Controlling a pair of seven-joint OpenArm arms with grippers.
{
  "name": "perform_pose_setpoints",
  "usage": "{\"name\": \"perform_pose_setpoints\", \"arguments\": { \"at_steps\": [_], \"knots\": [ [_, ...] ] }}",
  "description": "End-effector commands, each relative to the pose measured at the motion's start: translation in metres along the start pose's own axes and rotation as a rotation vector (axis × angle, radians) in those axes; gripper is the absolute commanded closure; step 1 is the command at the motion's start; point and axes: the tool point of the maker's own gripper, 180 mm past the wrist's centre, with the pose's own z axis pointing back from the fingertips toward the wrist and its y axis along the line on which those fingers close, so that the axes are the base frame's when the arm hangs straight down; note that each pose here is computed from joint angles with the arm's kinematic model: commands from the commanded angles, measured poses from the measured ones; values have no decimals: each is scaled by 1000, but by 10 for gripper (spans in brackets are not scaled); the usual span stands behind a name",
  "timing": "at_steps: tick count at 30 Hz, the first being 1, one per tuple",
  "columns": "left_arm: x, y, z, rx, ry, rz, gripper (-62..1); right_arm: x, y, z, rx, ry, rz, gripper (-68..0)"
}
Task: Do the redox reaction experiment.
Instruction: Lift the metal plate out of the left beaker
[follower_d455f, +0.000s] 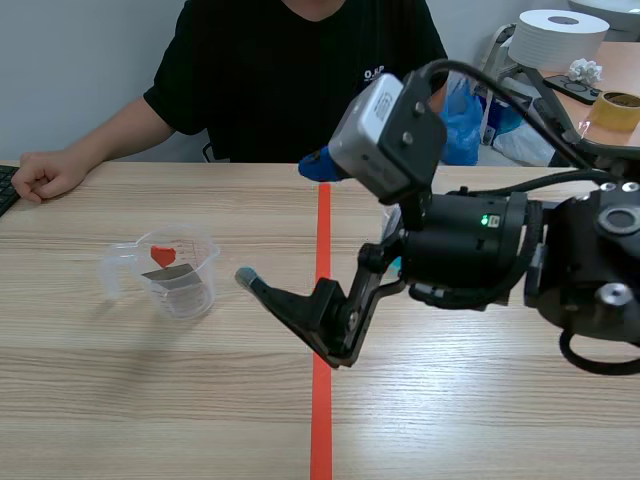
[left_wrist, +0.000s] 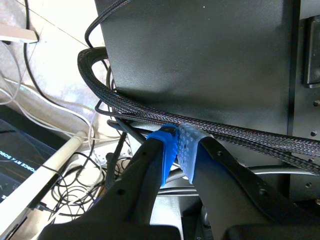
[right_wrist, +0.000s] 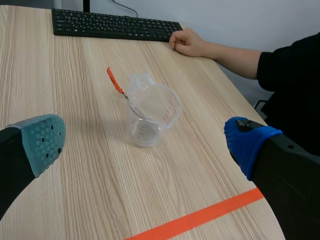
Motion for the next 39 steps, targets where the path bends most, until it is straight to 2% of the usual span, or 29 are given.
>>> {"name": "perform_pose_setpoints", "arguments": {
  "at_steps": [1, 5, 12, 21, 25, 27, 34, 35, 39],
  "knots": [
    [2, 1, 1, 2, -11, 1, -42, 14, 0, -10, -3, -63, 25, -679],
    [2, 1, 0, 2, -11, 2, -42, -2, 13, -25, 22, -51, 61, -679],
    [2, 1, 0, 2, -12, 2, -42, -17, 22, -54, 23, -51, 67, -679],
    [2, 1, 0, 2, -11, 2, -42, -8, 8, -93, 12, -80, 81, -679],
    [2, 1, 0, 2, -11, 2, -42, -8, 11, -105, 34, -58, 109, -679],
    [2, 1, 0, 2, -11, 2, -42, -12, 14, -108, 42, -35, 112, -679],
    [2, 1, 1, 2, -11, 1, -42, -13, 14, -109, 39, -27, 117, -679],
    [2, 1, 0, 2, -11, 2, -42, -14, 13, -109, 31, -22, 119, -667],
    [2, 1, 0, 2, -11, 2, -42, -15, 9, -109, 13, -11, 124, -544]
  ]
}}
